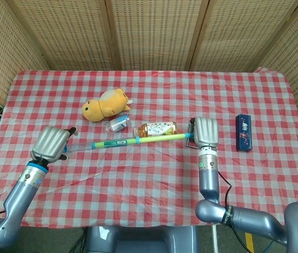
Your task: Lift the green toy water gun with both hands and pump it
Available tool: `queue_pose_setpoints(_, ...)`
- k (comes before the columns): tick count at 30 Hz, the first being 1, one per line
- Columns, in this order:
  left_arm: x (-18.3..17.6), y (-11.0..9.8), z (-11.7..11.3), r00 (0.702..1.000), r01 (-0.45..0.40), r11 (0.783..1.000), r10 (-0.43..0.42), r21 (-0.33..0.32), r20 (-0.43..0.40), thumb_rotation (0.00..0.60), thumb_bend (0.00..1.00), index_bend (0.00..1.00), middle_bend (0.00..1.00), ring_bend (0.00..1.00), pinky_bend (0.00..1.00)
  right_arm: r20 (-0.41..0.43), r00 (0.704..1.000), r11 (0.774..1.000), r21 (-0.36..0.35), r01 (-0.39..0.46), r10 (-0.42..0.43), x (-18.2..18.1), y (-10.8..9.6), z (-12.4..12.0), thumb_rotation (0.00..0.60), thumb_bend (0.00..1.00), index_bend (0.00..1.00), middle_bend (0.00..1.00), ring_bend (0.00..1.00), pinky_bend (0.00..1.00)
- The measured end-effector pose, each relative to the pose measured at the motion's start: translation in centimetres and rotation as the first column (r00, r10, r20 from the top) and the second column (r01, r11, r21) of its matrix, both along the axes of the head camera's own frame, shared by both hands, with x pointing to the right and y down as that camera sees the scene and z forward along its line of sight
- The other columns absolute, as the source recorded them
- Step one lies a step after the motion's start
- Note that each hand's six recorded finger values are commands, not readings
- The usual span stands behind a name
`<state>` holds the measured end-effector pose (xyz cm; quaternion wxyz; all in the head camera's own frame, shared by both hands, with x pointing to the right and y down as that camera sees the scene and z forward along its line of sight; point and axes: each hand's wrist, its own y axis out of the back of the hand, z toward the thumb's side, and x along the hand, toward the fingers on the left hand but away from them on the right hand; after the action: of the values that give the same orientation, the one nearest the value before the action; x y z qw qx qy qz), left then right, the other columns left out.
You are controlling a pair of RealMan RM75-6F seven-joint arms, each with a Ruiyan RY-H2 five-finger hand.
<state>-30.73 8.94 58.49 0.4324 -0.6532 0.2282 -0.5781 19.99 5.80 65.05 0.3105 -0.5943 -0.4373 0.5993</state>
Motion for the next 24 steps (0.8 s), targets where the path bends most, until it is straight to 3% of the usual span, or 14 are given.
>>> queue_pose_setpoints(24, -5.4, 0.1, 1.2, 0.997, -0.029, 0.999, 0.030, -0.016, 0.078, 0.600, 0.31, 0.34, 0.80, 0.66, 0.57, -0.131, 0.984, 0.993, 0.022, -0.118, 0.120, 6.3, -2.3, -0.1, 0.600, 0.49, 0.85, 1.00, 1.00, 0.84)
